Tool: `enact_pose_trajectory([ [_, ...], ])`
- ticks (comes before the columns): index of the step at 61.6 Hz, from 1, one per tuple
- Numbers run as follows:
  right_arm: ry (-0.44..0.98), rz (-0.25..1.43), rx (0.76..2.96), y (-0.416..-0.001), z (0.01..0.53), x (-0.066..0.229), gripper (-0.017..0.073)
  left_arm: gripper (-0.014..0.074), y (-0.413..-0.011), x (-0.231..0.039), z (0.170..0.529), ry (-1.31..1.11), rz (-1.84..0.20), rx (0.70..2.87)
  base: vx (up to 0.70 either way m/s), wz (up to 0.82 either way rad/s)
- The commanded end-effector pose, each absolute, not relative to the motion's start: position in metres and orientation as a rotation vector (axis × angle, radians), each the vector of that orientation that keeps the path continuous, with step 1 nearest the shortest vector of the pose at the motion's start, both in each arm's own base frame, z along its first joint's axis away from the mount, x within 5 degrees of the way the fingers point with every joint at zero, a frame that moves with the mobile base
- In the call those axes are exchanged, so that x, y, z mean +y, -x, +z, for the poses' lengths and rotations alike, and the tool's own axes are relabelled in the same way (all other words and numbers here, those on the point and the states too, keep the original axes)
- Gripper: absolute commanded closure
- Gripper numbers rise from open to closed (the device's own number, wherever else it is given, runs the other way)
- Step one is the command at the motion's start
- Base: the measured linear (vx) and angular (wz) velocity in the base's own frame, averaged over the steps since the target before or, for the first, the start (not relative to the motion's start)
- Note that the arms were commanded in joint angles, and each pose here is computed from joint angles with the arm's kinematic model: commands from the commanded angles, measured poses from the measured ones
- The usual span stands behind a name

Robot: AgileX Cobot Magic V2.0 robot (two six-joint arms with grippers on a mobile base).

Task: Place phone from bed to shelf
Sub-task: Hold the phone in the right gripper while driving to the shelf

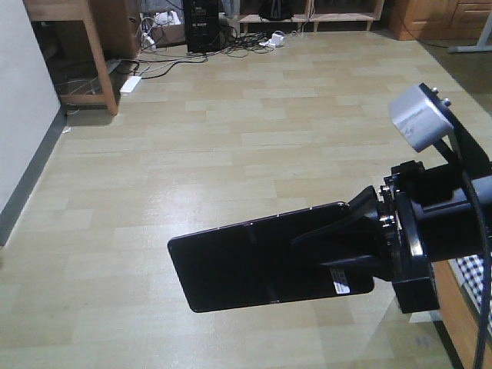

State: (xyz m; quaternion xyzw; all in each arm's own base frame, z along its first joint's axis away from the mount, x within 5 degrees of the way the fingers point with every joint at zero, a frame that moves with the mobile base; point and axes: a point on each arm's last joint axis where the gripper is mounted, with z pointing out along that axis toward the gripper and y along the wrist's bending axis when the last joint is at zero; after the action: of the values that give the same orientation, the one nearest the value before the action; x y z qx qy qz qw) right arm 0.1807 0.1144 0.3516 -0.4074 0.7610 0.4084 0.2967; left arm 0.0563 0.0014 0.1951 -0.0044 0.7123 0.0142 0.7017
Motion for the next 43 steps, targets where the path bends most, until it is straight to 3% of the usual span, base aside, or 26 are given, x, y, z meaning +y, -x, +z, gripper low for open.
enact_pose_trajectory([
  [1, 1.09, 1.187, 1.943, -0.172, 0.3682, 0.1171, 0.0561, 0.0592, -0.0544, 0.0013, 0.2105, 0.022, 0.016, 1.482, 0.3, -0.07],
  [43, 1.09, 1.187, 1.943, -0.172, 0.3682, 0.1171, 0.0561, 0.0592, -0.0544, 0.0013, 0.2105, 0.022, 0.016, 1.482, 0.31, -0.08],
])
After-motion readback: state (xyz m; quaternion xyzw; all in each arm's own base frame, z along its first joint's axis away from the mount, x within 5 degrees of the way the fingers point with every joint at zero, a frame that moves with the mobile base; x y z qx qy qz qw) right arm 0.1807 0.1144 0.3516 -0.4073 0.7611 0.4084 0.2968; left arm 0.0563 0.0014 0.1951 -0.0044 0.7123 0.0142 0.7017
